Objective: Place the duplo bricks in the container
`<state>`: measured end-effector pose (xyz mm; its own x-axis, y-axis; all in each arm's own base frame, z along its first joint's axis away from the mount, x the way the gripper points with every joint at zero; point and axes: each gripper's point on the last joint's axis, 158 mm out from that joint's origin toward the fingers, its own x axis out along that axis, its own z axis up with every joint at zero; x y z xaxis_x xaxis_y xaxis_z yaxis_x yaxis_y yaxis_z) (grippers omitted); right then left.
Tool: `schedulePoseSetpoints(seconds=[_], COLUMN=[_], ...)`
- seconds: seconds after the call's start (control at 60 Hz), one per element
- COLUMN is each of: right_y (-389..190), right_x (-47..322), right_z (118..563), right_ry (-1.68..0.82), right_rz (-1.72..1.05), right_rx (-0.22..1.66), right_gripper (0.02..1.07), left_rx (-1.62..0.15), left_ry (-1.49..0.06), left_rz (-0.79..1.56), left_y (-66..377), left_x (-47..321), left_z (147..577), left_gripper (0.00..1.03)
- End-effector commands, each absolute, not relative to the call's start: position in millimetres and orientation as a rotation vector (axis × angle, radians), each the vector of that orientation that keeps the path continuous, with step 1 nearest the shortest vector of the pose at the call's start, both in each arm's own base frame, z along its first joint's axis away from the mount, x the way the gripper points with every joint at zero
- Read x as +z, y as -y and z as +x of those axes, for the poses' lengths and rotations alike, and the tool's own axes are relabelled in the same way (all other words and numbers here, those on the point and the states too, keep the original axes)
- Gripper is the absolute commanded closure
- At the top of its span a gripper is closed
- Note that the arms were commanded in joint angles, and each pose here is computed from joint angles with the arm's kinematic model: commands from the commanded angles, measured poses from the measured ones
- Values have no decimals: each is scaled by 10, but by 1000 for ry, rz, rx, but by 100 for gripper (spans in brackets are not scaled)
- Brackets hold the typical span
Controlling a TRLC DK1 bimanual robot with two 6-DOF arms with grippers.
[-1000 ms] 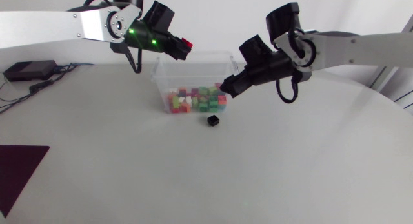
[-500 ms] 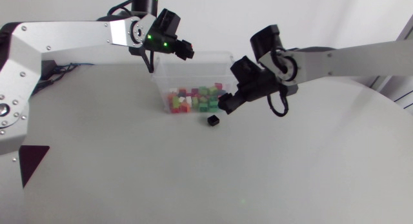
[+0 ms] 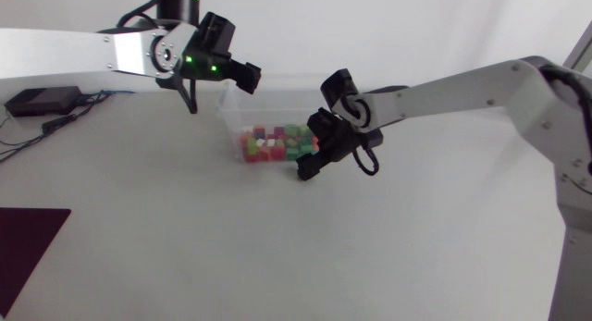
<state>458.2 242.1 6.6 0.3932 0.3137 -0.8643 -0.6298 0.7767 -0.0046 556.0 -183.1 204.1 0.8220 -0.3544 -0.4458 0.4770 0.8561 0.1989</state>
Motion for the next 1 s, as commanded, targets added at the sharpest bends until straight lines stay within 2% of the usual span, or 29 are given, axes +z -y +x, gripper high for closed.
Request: schedulePoseSetpoints(seconds=[0.0, 0.133, 0.233, 0.4, 0.717, 0.833, 0.933, 0.983], right_y=[-2454, -2532, -2578, -2635, -2590, -2569, -2565, -2555], right_x=[-102, -215, -286, -335, -415, -503, -527, -541], right_z=[4632, 4667, 4659, 4665, 4684, 4651, 4656, 4661], right_ry=[-1047, -1070, -1084, -1100, -1166, -1195, -1196, -1197], right_rz=[-358, -382, -401, -415, -448, -456, -458, -460], right_rx=[593, 591, 589, 585, 549, 548, 545, 543], right_gripper=[7, 8, 13, 17, 48, 50, 70, 75], left_rx=[-411, -359, -332, -268, -250, -246, -244, -241], left_ry=[-388, -355, -365, -354, -274, -248, -244, -233], left_rz=[293, 294, 293, 278, 292, 301, 304, 303], left_y=[1624, 1324, 1195, 880, 724, 688, 660, 645], left_x=[2206, 2308, 2286, 2228, 2294, 2258, 2207, 2210], left_z=[5374, 5151, 5042, 4882, 4321, 4099, 3938, 3869], left_gripper=[4, 4, 4, 4, 4, 4, 4, 4])
